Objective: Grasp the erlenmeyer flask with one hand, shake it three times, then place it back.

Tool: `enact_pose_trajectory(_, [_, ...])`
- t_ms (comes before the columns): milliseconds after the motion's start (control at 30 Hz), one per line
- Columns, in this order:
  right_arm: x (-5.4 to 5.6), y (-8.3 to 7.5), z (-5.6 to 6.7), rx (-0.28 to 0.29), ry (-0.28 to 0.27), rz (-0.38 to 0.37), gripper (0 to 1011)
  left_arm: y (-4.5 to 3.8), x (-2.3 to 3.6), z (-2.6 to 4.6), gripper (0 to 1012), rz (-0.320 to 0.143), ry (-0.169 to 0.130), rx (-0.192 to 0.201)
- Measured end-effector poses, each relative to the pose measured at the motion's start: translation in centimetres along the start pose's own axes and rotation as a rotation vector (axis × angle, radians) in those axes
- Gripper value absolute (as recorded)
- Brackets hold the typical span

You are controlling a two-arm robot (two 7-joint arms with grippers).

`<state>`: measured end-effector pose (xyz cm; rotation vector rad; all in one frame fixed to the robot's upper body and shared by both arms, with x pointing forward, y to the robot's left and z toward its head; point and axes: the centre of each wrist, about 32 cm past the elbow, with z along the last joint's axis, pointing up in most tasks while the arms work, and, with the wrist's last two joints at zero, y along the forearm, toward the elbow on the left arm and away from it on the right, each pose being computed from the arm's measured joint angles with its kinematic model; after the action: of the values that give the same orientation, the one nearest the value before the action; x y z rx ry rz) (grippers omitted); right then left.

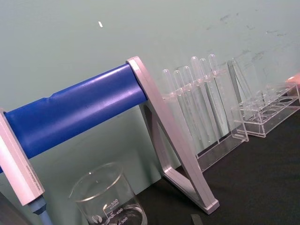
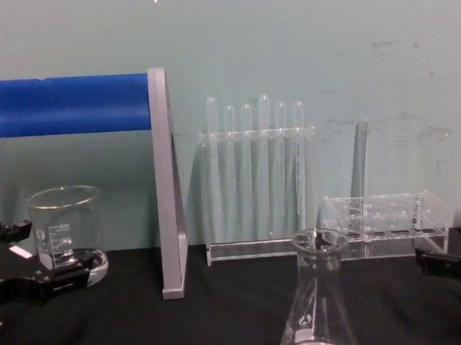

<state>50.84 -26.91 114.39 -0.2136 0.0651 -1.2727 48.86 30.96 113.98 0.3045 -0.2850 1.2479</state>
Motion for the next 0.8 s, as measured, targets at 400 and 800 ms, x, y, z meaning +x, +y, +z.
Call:
enact_pose_trajectory(400, [-0.01, 0.00, 0.00, -0.001, 0.000, -0.001, 1000, 0.00, 0.00, 0.00, 1001, 0.000, 0.000, 0.000])
enact_pose_trajectory(800, [-0.01, 0.00, 0.00, -0.001, 0.000, -0.002, 1000, 0.00, 0.00, 0.00, 1001, 0.000, 0.000, 0.000])
